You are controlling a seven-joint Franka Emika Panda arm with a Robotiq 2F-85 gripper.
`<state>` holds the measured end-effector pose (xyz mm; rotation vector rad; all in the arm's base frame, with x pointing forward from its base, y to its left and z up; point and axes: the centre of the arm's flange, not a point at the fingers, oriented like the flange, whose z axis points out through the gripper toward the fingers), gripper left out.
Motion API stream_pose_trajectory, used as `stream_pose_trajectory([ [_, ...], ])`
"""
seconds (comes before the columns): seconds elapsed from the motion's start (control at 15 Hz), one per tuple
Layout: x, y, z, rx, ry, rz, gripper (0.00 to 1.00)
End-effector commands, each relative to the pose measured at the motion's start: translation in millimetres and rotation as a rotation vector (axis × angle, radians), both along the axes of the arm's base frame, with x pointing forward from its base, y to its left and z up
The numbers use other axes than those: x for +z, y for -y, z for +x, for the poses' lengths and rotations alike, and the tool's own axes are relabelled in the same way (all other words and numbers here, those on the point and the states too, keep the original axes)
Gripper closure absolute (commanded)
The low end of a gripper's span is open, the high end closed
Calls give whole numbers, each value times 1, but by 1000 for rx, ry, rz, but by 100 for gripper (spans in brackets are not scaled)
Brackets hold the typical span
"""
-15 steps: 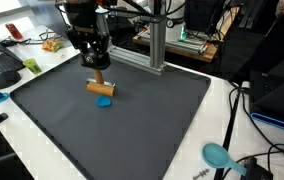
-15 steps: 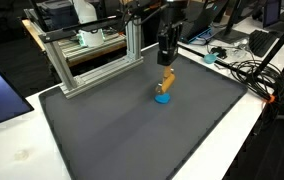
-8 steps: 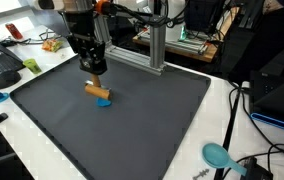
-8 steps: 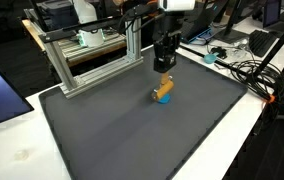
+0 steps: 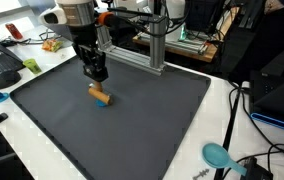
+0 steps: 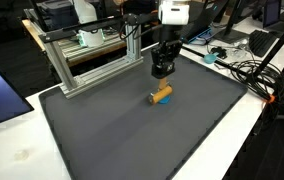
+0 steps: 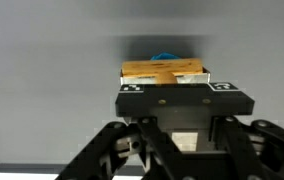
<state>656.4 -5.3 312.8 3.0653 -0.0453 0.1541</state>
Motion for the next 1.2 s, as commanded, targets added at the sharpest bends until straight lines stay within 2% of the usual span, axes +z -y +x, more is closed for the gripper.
stream_pose_trajectory([
  [0.0, 7, -16, 6, -29, 10, -13, 78],
  [0.27, -7, -33, 7, -11, -3, -30, 78],
  [0.53, -19, -26, 12, 0, 2, -77, 78],
  [1.13, -45, -3, 10, 10, -53, 31, 78],
])
